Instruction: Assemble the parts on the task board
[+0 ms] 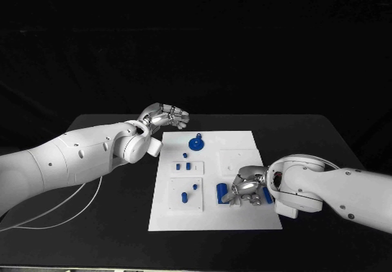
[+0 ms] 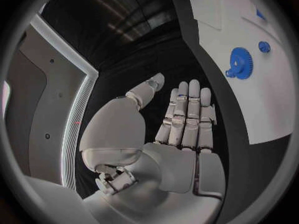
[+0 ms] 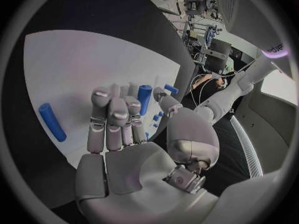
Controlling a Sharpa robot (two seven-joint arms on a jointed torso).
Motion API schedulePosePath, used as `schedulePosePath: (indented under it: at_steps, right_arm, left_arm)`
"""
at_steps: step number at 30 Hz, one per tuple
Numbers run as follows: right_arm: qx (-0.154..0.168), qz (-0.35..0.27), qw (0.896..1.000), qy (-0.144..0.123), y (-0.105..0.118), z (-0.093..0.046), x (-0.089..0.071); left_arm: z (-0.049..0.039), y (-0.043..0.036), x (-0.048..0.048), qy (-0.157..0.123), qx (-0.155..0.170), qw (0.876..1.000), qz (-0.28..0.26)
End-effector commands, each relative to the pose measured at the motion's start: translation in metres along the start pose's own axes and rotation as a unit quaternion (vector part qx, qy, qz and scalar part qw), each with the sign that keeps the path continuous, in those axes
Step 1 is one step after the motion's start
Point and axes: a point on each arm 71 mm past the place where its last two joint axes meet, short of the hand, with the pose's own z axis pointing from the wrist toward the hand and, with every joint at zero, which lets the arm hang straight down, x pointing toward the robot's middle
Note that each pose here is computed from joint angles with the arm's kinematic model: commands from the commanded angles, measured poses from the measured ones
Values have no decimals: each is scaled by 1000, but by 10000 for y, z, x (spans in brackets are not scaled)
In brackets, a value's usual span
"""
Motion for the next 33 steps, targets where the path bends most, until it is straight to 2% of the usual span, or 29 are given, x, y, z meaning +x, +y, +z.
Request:
schedulePosePath:
  at_steps: [1, 7, 12, 20, 26, 32, 33]
  right_arm:
    - [14, -9, 1000, 2, -57, 9, 29]
    - [9, 0, 1000, -12, -88, -22, 9]
    - [-12, 16, 999, -25, -128, -115, -16]
    - [-31, 40, 996, -69, -137, -336, -419]
    - [-35, 71, 993, -90, -226, -426, -645]
    - [-8, 70, 992, -102, -411, -522, -762]
    - [8, 57, 993, -100, -481, -543, -780]
  left_arm:
    - [5, -10, 17, 6, 3, 1000, -4]
    - [6, -10, 17, 6, 3, 1000, -4]
    - [5, -9, 10, 5, 3, 1000, -4]
    - [12, -9, 16, 5, 3, 1000, -4]
    - [15, -6, 9, 4, 3, 1000, -3]
    - [15, -6, 11, 5, 3, 1000, -4]
    - [12, -5, 8, 4, 2, 1000, -4]
